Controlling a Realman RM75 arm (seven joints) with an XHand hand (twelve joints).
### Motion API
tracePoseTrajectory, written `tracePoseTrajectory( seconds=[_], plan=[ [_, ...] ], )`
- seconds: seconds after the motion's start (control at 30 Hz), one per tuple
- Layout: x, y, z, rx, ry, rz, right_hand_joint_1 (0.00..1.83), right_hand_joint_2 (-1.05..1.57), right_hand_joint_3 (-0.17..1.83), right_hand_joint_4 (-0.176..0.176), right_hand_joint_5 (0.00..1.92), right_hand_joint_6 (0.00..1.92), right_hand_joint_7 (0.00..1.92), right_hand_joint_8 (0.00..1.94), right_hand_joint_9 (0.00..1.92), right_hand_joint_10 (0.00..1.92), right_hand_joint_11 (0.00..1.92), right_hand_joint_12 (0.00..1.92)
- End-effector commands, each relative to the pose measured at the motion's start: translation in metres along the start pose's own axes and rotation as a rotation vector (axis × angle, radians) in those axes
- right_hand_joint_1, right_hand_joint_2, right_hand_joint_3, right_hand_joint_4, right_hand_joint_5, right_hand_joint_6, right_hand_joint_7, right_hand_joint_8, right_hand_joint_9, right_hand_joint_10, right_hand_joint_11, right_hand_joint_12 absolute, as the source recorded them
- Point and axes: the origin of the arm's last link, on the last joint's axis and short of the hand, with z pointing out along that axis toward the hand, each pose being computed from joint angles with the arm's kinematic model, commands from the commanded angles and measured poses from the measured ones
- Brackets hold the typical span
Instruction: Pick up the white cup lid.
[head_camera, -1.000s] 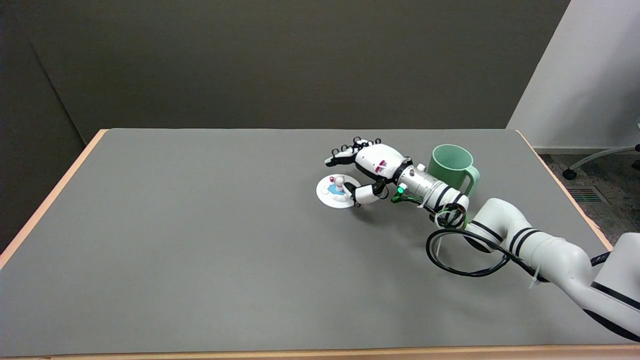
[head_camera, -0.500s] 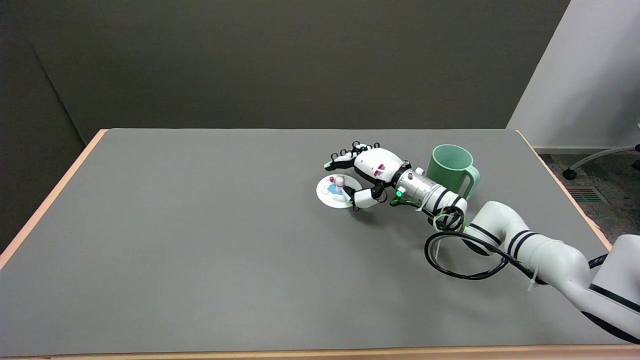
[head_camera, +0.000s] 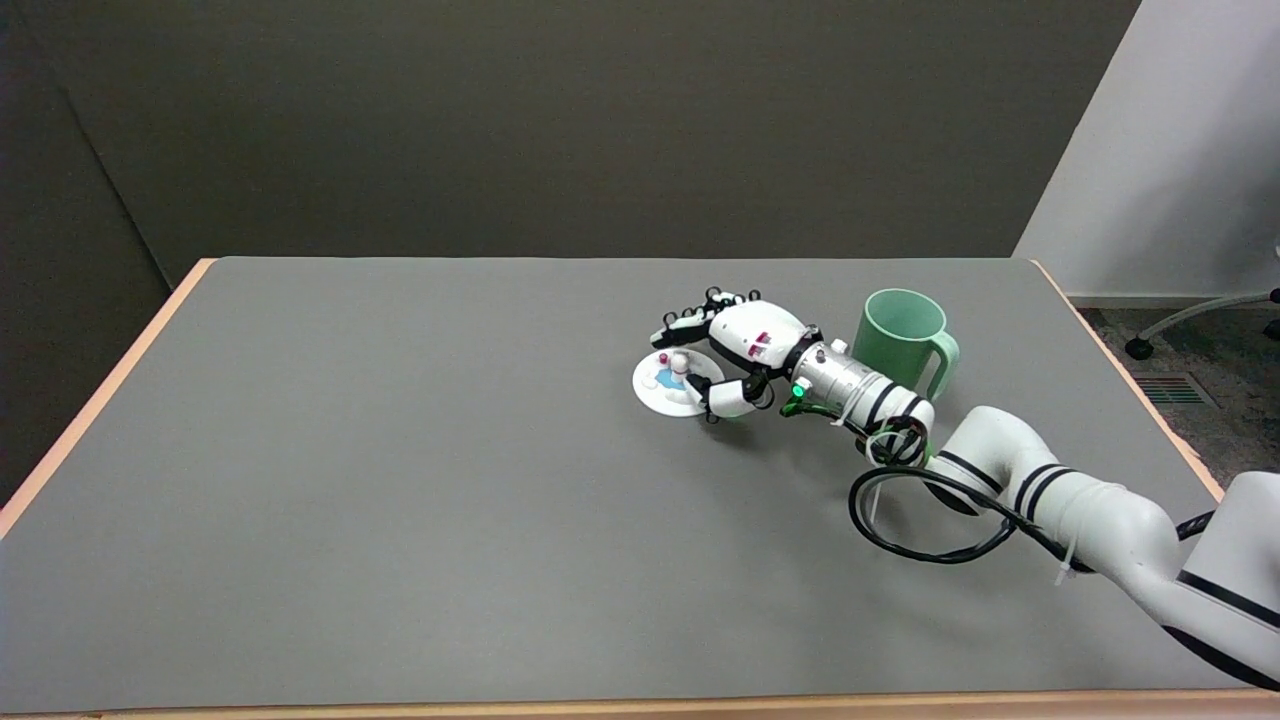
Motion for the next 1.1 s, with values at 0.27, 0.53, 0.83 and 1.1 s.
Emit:
tracePoseTrajectory(
  seconds=[0.27, 0.53, 0.83, 1.1],
  plan=[
    [0.014, 0.002, 0.003, 0.005, 0.042, -0.106, 0.86, 1.19, 0.20, 0.164, 0.66, 1.47, 0.64, 0.44, 0.55, 0.49, 0.17, 0.86],
    [-0.006, 0.000, -0.003, -0.007, -0.012, 0.009, 0.85, 1.20, 0.20, 0.160, 0.64, 1.49, 0.55, 0.65, 0.45, 0.72, 0.04, 1.05],
    [-0.006, 0.003, -0.004, -0.023, -0.023, 0.008, 0.86, 1.19, 0.20, 0.161, 0.66, 1.46, 0.65, 0.62, 0.48, 0.76, 0.04, 1.13],
    [-0.009, 0.005, -0.007, -0.032, -0.036, 0.009, 0.86, 1.19, 0.20, 0.164, 0.67, 1.46, 0.68, 0.63, 0.45, 0.86, 0.00, 1.21]
  ],
)
